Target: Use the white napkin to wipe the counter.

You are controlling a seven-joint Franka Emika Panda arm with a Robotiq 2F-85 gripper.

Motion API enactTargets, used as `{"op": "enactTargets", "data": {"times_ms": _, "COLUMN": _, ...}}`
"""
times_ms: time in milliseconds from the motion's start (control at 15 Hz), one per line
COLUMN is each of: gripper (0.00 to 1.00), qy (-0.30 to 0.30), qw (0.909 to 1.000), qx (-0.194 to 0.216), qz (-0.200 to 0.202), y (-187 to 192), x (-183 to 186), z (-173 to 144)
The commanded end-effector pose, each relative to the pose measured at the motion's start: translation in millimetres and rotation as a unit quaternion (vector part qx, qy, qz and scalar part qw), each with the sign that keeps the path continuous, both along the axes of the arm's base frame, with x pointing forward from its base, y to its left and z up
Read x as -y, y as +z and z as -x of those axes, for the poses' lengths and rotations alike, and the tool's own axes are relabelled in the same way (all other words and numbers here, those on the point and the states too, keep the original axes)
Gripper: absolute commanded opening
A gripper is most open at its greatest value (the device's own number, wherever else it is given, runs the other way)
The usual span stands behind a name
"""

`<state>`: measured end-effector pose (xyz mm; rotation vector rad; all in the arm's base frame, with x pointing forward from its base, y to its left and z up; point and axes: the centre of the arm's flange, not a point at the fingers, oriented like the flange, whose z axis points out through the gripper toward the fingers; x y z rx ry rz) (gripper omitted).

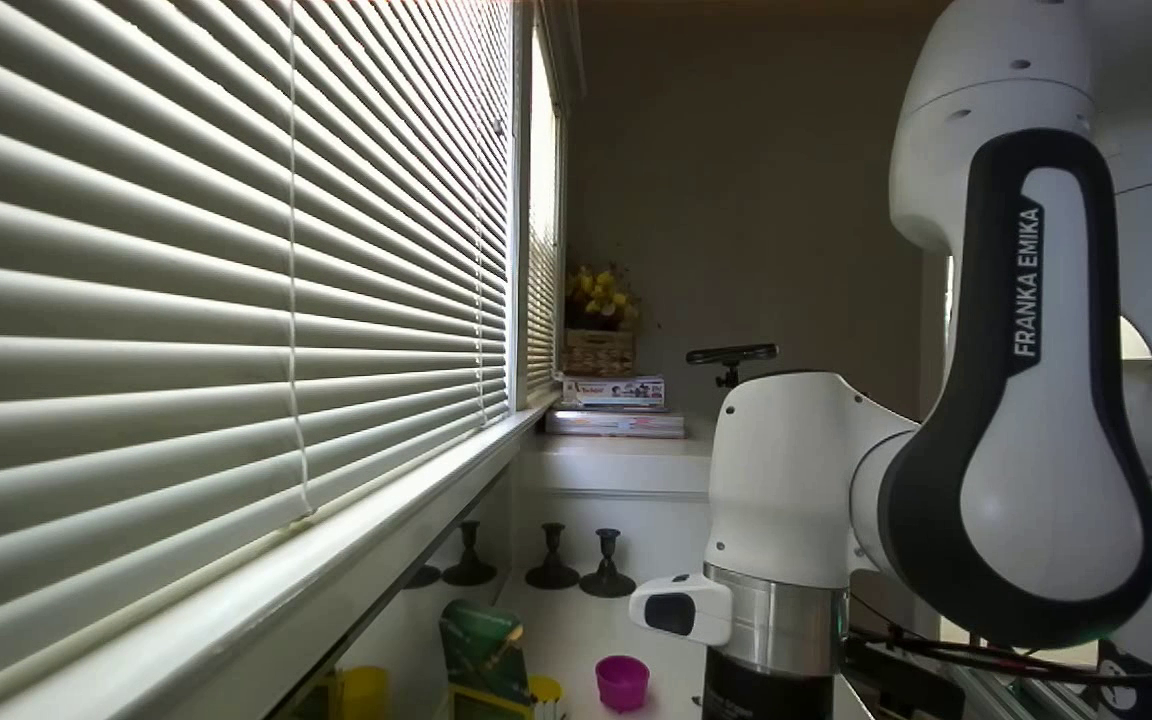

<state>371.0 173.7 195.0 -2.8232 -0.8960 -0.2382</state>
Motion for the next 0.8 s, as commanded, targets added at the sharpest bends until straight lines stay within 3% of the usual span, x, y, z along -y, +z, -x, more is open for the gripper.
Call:
{"op": "enactTargets", "data": {"times_ms": 0, "gripper": 0.0, "qy": 0.025, "qw": 0.9993, "qx": 0.026, "qz": 0.008, "y": -22.1, "x": -2.4, "z": 2.6}}
{"op": "enactTargets", "data": {"times_ms": 733, "gripper": 0.0, "qy": 0.057, "qw": 0.9959, "qx": 0.068, "qz": 0.016, "y": -28.2, "x": -14.2, "z": 5.0}}
